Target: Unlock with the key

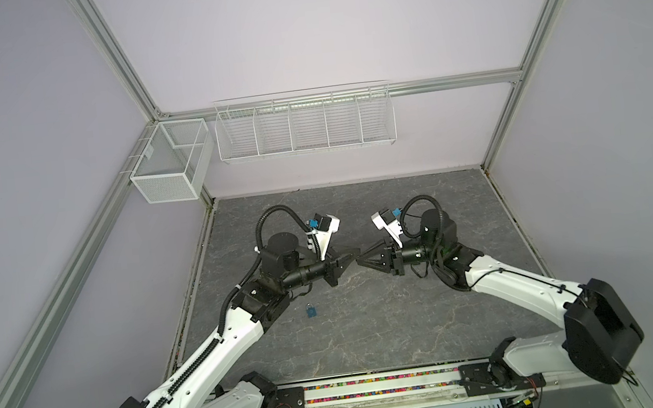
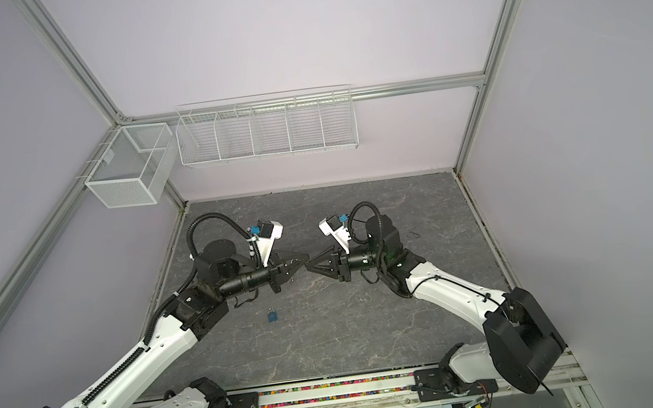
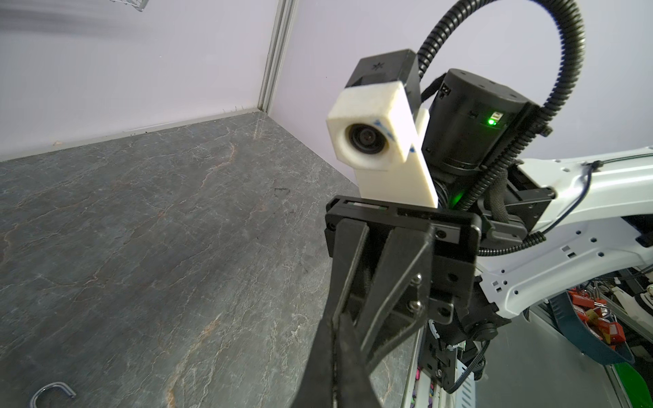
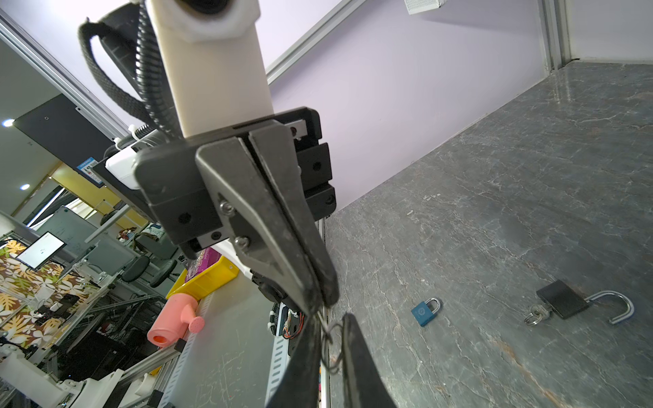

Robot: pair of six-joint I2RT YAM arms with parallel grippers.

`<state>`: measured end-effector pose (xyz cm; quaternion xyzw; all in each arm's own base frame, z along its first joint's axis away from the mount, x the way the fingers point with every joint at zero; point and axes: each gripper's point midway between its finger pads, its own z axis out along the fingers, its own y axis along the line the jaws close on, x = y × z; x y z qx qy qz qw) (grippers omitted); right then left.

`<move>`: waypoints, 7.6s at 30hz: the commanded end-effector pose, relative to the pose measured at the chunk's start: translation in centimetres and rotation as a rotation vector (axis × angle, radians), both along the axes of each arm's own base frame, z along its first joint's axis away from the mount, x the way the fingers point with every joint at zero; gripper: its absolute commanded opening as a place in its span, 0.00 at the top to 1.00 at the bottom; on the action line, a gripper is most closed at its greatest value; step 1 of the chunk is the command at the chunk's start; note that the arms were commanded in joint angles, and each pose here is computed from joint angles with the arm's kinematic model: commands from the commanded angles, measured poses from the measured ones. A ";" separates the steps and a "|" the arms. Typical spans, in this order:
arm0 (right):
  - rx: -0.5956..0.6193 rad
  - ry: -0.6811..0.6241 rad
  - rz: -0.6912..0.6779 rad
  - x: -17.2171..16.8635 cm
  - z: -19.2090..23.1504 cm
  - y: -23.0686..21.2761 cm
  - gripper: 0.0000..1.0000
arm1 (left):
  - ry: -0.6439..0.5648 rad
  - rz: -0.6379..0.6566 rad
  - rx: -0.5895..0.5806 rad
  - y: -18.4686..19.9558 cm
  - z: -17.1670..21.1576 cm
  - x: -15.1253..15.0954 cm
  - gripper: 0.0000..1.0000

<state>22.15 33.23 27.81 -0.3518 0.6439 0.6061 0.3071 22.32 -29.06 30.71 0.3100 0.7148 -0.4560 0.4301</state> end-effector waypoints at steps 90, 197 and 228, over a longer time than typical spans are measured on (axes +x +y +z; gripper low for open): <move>-0.575 0.560 -0.441 -2.0 -18.5 -2.0 0.94 | 0.768 0.943 0.866 14.3 -25.6 -1.4 0.39; -0.115 0.446 -0.693 0.9 -7.7 2.2 0.94 | 0.589 0.896 0.211 3.0 -9.7 5.0 1.00; -0.101 0.455 -0.636 2.0 -7.6 3.5 0.94 | 0.581 0.857 0.235 2.7 -10.1 4.5 1.00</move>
